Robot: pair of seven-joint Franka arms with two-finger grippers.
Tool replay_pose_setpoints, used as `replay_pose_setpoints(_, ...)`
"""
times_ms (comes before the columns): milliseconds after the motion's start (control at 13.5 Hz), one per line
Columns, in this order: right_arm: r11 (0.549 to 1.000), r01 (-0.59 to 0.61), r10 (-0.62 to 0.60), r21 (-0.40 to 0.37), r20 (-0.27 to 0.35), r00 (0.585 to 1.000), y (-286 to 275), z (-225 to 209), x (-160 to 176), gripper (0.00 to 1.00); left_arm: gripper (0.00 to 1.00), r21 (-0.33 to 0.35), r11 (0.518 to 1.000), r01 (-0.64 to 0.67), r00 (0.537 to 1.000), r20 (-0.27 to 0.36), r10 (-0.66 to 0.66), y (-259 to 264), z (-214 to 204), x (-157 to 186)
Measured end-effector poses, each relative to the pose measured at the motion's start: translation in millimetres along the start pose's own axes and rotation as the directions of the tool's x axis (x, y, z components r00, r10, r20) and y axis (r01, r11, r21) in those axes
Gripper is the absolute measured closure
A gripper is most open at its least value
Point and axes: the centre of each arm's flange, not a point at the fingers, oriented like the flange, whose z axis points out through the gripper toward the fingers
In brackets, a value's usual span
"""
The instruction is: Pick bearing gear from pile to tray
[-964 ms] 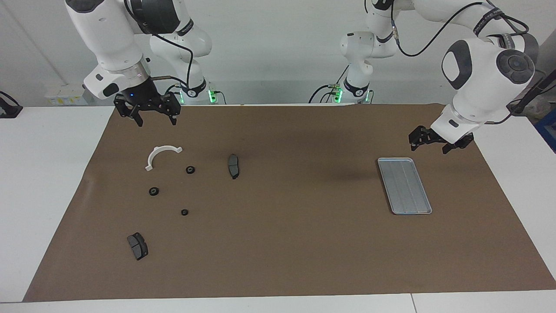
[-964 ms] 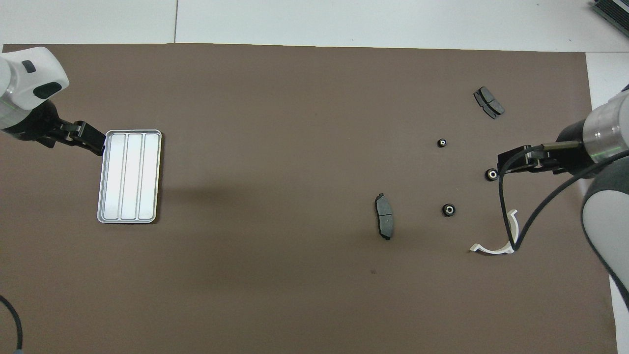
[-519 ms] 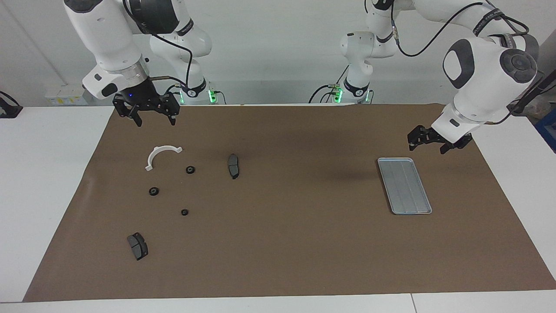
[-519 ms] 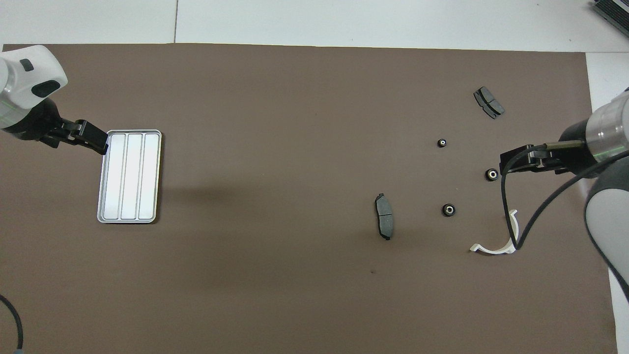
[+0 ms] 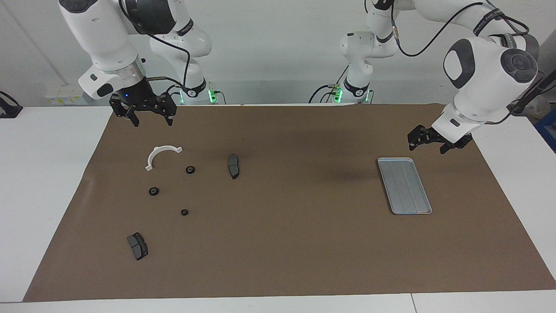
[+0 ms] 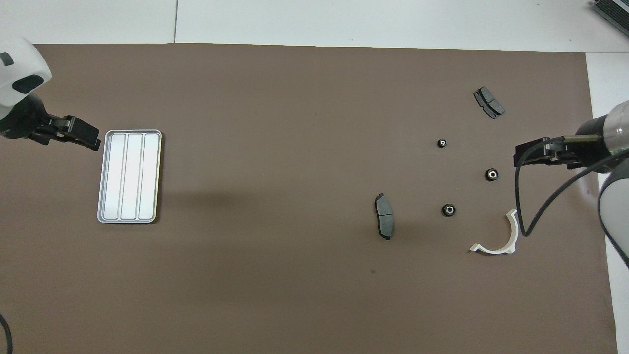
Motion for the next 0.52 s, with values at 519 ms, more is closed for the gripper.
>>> replay_pose_setpoints(519,1.000,0.021,-0.021,0.000,-0.047,0.999,30.4,108.1,16.5,0.00,0.00,-0.005,0.999,0.038,0.999,-0.033,-0.039,0.3,4.4,-4.3)
